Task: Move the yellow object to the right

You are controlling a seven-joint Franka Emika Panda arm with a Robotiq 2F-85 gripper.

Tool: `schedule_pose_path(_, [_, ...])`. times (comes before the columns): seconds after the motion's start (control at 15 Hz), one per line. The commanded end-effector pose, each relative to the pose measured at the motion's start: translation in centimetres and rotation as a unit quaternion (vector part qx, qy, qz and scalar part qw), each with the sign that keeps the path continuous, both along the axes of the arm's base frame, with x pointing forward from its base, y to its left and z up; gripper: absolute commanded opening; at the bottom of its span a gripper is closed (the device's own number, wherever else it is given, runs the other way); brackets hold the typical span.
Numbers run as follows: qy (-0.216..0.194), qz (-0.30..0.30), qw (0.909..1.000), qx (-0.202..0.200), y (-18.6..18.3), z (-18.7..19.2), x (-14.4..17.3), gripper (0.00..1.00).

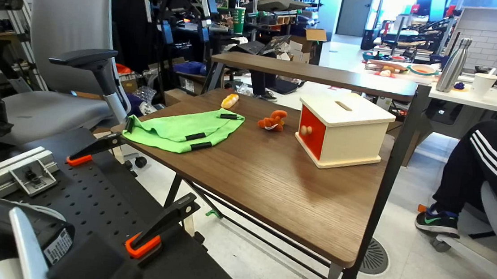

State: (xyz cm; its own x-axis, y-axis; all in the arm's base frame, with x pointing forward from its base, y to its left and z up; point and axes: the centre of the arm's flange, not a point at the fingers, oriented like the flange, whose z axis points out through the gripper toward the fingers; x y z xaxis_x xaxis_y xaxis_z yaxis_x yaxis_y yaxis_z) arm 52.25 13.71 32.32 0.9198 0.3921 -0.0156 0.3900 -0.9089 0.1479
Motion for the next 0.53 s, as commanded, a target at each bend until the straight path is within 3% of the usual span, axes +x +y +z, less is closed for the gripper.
schedule_pose_path(0.0, [-0.025, 0.028, 0.9992, 0.014, 3.0, -3.8, 7.2, 1.00])
schedule_pose_path(0.47, [-0.040, 0.025, 0.9958, 0.078, 4.8, -10.2, 14.9, 1.00])
